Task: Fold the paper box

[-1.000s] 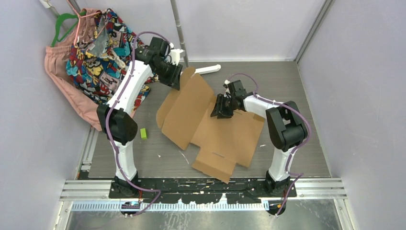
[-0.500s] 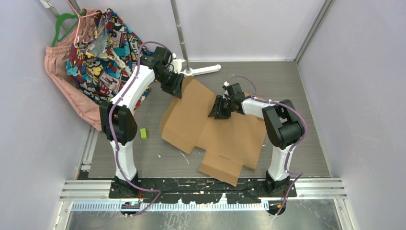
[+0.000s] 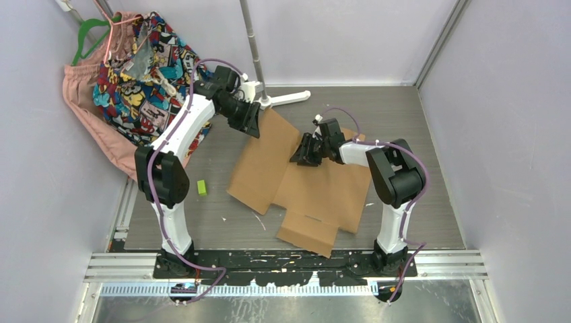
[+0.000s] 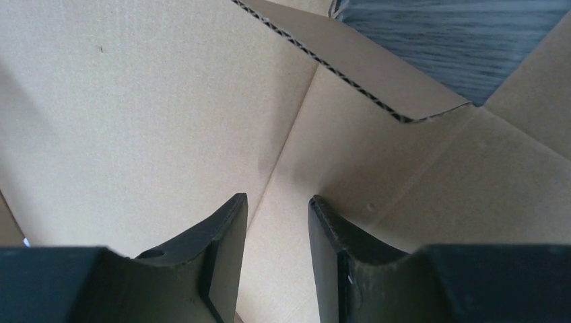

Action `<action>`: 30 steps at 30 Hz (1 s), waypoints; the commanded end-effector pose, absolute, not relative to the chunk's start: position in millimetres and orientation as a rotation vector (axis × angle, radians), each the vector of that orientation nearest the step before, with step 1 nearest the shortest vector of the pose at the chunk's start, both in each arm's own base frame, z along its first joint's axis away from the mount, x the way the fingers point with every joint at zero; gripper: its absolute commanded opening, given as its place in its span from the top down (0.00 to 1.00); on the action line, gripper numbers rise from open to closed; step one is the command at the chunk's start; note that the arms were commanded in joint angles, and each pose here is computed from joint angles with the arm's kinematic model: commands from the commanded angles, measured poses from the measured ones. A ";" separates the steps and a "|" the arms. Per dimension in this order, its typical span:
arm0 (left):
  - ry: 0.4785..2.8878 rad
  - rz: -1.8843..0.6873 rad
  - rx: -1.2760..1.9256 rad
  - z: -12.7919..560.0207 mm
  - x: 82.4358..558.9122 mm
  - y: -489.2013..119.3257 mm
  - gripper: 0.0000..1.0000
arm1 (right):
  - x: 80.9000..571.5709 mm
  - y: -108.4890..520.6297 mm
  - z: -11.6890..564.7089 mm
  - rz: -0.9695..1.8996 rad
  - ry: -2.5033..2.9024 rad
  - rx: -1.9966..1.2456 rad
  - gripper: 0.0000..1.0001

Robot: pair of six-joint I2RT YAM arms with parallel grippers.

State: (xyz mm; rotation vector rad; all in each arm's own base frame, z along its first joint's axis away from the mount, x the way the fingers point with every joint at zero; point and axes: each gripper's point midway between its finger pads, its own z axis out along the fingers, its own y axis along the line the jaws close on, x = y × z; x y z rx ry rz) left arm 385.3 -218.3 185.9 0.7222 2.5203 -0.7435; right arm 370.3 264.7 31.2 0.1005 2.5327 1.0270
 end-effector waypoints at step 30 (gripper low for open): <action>2.506 -0.458 0.633 248.9 390.1 -183.8 0.85 | 377.5 274.8 116.1 1.082 2.387 0.010 0.45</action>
